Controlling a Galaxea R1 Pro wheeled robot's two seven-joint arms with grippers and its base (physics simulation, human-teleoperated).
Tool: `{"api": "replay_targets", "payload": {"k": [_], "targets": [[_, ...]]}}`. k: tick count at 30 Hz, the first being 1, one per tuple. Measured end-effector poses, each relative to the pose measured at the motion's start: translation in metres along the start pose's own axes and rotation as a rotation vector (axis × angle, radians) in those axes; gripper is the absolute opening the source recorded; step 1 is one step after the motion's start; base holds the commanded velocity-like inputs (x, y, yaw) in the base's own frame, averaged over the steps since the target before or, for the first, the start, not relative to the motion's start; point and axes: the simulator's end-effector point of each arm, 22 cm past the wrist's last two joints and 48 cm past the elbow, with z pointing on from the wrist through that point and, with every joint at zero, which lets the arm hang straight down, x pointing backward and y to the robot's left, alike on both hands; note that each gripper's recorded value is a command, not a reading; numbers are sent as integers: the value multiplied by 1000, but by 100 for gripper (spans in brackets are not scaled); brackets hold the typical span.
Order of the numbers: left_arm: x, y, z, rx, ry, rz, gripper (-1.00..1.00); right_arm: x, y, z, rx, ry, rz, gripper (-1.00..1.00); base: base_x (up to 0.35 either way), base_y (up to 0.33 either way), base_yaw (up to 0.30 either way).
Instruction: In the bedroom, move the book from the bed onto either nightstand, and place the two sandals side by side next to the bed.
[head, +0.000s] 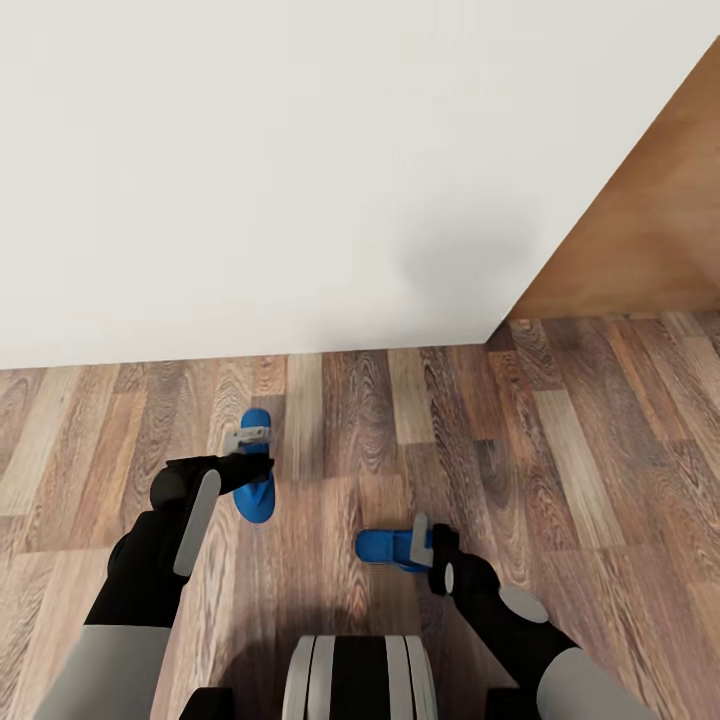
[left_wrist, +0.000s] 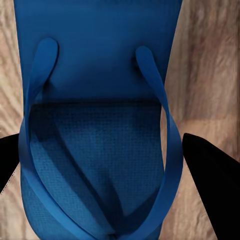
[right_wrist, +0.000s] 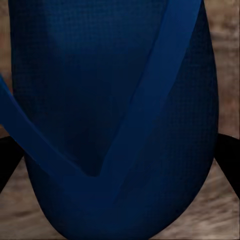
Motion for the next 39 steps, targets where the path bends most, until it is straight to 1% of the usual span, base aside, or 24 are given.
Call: {"api": "replay_targets", "payload": {"k": [6, 9, 11, 13, 16, 18, 19, 20, 21, 22, 23, 28, 30, 31, 33, 35, 37, 38, 39], "targets": [[-10, -2, -11, 1, -24, 3, -100, -2, -18, -11, 39, 6, 15, -100, 0, 0, 0], [-16, -3, -17, 1, -37, 5, -100, 0, -27, -17, 59, 20, 29, -100, 0, 0, 0], [-19, -3, -21, 1, -44, 6, -100, 1, -39, -22, 92, 27, 48, -100, 0, 0, 0], [-22, -4, -25, 2, -52, 7, -100, 2, -54, -29, 122, 24, 80, -100, 0, 0, 0], [-26, -6, -30, 3, -63, 9, -100, 7, -70, -36, 146, 22, 161, -100, 0, 0, 0], [-29, -7, -34, 5, -70, 12, -100, 0, -81, -41, 156, 0, 248, -100, 0, 0, 0], [-31, -8, -36, 6, -74, 13, -100, 0, -90, -45, 166, -14, 317, -100, 0, 0, 0], [-32, -9, -38, 6, -78, 14, -100, 2, -96, -48, 174, -22, 362, -100, 0, 0, 0], [-34, -9, -40, 7, -82, 15, -100, 2, -100, -50, 178, -27, 383, -100, 0, 0, 0], [-36, -10, -42, 8, -86, 15, -100, 3, -106, -53, 189, -41, 424, -100, 0, 0, 0], [-37, -11, -44, 8, -90, 16, -100, -2, -112, -56, 190, -79, 483, -100, 0, 0, 0], [-43, -13, -53, 10, -105, 18, -100, -10, -127, -67, 188, -196, 692, -100, 0, 0, 0], [-46, -14, -57, 11, -113, 19, -100, -16, -133, -73, 188, -231, 734, -100, 0, 0, 0], [-47, -15, -59, 12, -117, 20, -100, -19, -137, -78, 194, -248, 745, -100, 0, 0, 0], [-50, -15, -63, 13, -124, 21, -100, -27, -146, -87, 209, -275, 756, -100, 0, 0, 0], [-53, -16, -67, 13, -131, 22, -100, -34, -151, -93, 215, -293, 764, -100, 0, 0, 0], [-56, -18, -72, 15, -140, 22, -100, -51, -154, -101, 204, -338, 805, -100, 0, 0, 0], [-57, -18, -74, 16, -143, 23, -100, -58, -159, -107, 201, -368, 840, -100, 0, 0, 0], [-58, -18, -76, 16, -146, 23, -100, -60, -162, -111, 204, -380, 851, -100, 0, 0, 0]]}}
